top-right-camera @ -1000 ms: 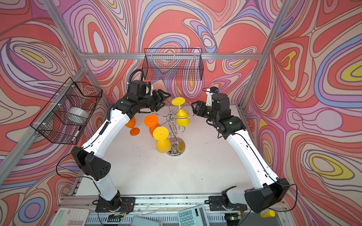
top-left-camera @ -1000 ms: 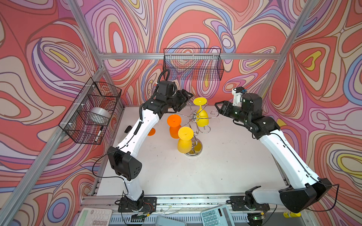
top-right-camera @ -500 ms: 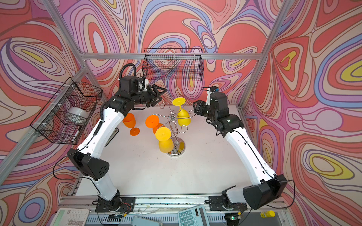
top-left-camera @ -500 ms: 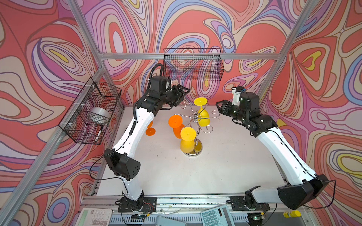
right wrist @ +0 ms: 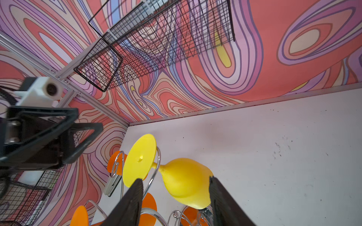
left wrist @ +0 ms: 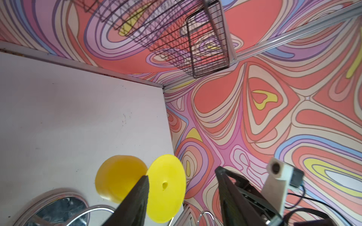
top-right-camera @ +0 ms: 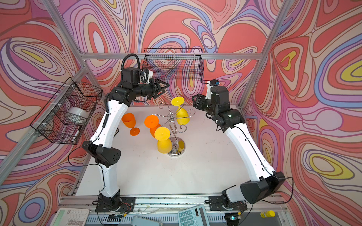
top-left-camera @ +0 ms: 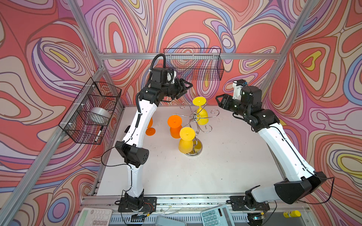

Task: Take the wine glass off the wine glass rack

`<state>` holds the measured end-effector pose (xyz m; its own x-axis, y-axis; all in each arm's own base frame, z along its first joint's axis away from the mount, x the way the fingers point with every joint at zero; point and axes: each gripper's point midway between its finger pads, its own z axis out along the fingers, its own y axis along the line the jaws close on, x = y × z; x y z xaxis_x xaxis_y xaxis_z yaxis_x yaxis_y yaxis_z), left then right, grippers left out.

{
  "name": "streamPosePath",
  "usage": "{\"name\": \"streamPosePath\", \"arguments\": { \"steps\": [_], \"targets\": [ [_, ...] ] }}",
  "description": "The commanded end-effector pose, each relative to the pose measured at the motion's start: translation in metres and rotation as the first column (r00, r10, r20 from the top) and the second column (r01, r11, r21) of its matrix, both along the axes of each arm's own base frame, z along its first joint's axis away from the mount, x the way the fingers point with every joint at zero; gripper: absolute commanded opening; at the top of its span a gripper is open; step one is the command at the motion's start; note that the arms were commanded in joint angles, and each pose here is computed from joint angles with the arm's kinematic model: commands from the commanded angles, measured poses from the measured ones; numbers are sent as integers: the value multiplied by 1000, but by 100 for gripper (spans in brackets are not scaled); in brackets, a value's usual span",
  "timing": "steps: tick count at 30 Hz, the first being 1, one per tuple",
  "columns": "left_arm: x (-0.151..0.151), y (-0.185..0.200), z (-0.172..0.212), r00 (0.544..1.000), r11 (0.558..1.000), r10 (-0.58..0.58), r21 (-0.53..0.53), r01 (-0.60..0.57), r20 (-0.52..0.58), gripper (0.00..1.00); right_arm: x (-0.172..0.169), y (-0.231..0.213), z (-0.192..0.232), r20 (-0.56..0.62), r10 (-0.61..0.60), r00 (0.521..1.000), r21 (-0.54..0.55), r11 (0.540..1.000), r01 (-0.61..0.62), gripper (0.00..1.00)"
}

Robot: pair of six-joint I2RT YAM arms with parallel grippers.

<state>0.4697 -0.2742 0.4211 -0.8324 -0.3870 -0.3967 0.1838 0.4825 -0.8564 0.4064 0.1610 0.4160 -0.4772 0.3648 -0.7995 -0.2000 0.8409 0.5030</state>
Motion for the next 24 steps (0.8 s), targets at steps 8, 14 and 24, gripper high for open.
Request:
{"name": "streamPosePath", "arguments": {
  "steps": [8,14,24],
  "targets": [
    [-9,-3,-17,999,999,-47,23,47,-2,56,-6,0,-7,-15,17,1000,-36,999,-17,57],
    [-7,-12,-20,998,998,-60,24,59,14,55,-8,1,-13,-20,25,999,-39,999,-26,57],
    [-3,-27,-34,997,996,-82,30,82,-7,55,-12,-3,-16,-19,15,1000,-50,999,-16,57]
  ]
}}
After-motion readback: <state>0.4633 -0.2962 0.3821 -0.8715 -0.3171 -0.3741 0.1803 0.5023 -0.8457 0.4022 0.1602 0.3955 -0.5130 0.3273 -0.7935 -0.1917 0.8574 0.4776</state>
